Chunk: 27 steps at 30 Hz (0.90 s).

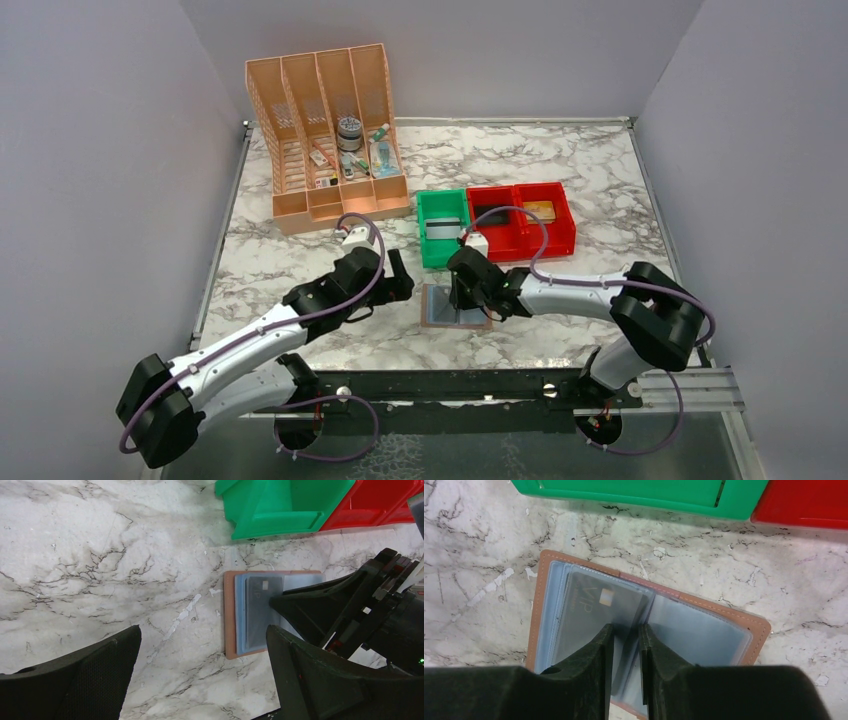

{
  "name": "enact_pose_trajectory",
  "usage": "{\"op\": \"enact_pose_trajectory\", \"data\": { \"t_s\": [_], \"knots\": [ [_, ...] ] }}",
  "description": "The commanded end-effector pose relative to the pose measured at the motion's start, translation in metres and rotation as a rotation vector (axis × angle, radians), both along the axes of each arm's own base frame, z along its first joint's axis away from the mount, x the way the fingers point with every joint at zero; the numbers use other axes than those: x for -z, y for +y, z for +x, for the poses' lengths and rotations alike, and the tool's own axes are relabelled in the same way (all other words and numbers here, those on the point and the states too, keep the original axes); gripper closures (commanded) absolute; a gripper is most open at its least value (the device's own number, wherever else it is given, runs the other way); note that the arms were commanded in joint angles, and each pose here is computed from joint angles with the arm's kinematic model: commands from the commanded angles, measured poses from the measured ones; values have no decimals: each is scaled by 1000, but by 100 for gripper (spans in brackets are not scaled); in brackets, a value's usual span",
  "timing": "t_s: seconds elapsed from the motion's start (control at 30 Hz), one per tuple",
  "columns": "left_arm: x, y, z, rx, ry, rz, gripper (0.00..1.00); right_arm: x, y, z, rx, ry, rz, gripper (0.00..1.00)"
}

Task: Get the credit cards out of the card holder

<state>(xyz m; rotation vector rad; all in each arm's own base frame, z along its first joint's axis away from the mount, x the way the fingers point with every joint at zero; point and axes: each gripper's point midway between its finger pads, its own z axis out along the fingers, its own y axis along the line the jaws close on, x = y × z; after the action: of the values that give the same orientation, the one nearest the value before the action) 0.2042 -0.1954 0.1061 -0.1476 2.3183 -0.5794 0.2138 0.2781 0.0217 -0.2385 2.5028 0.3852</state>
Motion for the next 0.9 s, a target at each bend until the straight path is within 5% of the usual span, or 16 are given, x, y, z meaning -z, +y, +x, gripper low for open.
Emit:
{"op": "enact_pose_trajectory", "data": {
  "t_s": [0.0, 0.17, 0.87],
  "knots": [
    [0, -3, 2, 3, 7, -4, 2, 31, -24, -14, 20, 57, -57, 82],
    [1, -17, 1, 65, 13, -33, 5, 34, -24, -15, -7, 108, 97, 99],
    [17, -94, -10, 349, 109, -195, 41, 58, -52, -22, 59, 213, 298, 99]
  ]
}}
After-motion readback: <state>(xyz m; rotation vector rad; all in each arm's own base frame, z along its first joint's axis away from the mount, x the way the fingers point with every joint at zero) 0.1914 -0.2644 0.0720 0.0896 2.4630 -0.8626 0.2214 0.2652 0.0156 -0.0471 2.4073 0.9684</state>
